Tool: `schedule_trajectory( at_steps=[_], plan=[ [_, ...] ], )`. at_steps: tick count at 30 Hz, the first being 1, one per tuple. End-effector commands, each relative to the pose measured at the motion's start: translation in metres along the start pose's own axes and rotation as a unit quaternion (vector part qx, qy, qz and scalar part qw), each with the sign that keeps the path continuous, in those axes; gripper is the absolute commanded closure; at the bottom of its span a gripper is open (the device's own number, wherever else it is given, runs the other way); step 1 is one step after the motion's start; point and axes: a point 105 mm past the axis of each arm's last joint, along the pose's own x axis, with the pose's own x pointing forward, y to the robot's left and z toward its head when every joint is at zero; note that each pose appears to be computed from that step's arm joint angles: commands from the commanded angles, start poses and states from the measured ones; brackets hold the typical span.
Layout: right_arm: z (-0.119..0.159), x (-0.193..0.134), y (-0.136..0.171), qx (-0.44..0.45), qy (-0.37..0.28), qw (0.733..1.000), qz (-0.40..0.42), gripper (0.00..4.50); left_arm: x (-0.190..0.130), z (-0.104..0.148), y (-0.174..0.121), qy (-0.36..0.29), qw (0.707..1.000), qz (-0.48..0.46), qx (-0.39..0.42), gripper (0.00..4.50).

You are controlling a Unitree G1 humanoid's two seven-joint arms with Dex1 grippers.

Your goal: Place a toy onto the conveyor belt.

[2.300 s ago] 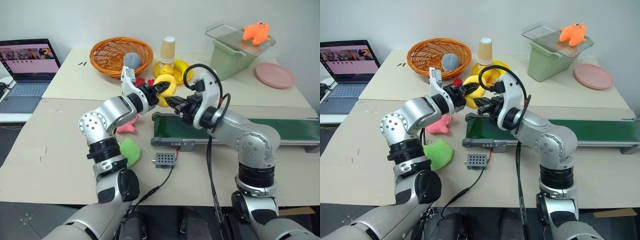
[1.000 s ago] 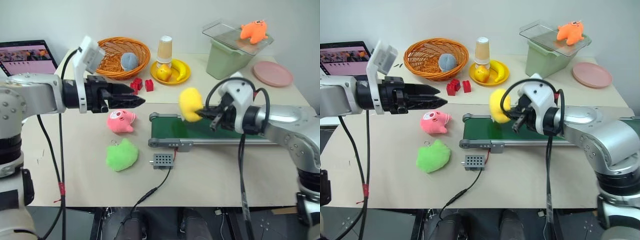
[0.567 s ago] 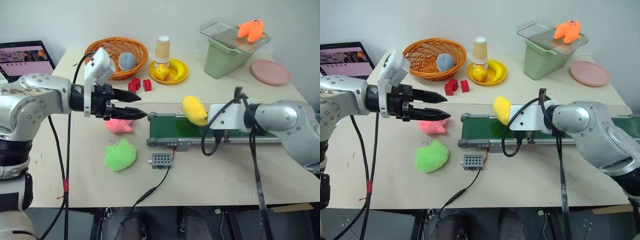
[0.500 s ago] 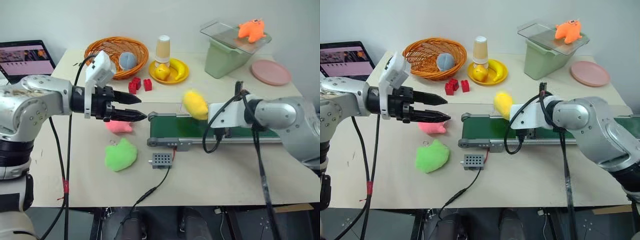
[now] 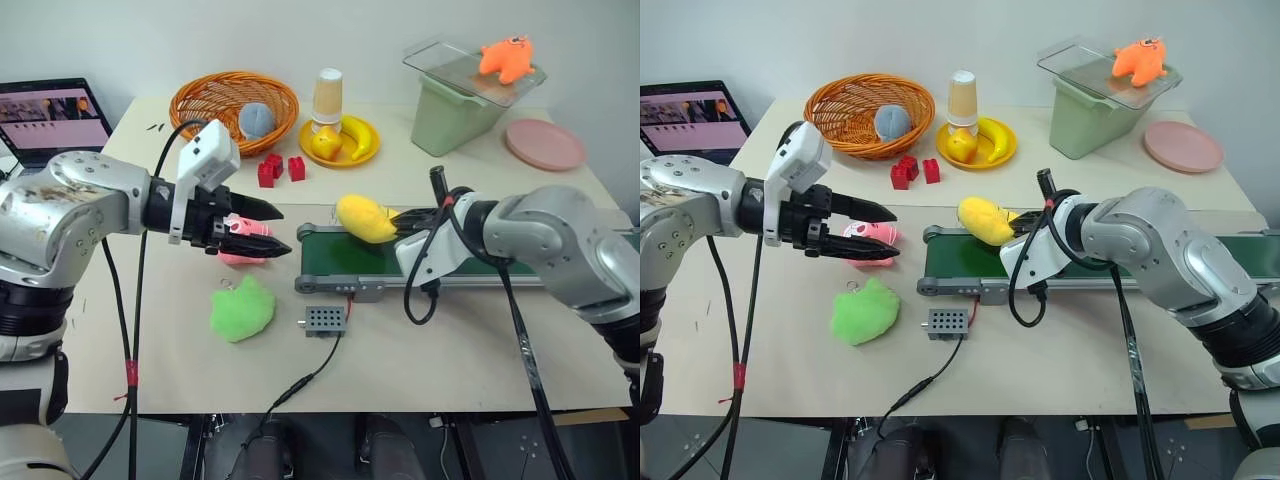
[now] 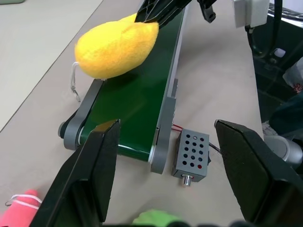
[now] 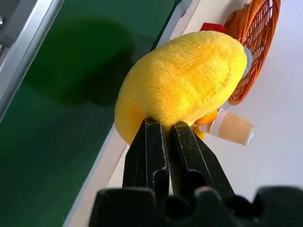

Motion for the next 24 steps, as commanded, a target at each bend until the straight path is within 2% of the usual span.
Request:
schedule_trajectory(
  at_steps=[1,17,24],
  plan=[
    [0.0,-0.009,-0.008,-0.022,0.0,1.0,-0.018,4.5,-0.003,0.01,-0.001,-0.006,1.0,0.001,0.031,1.12],
    [0.011,-0.008,0.015,0.025,-0.034,0.999,0.026,4.5,0.0,0.014,0.003,-0.007,0.999,-0.001,0.042,1.12],
    [0.011,-0.01,0.014,0.056,-0.035,0.997,0.027,2.22,0.001,0.016,0.004,-0.011,0.999,-0.002,0.046,1.07]
  ],
)
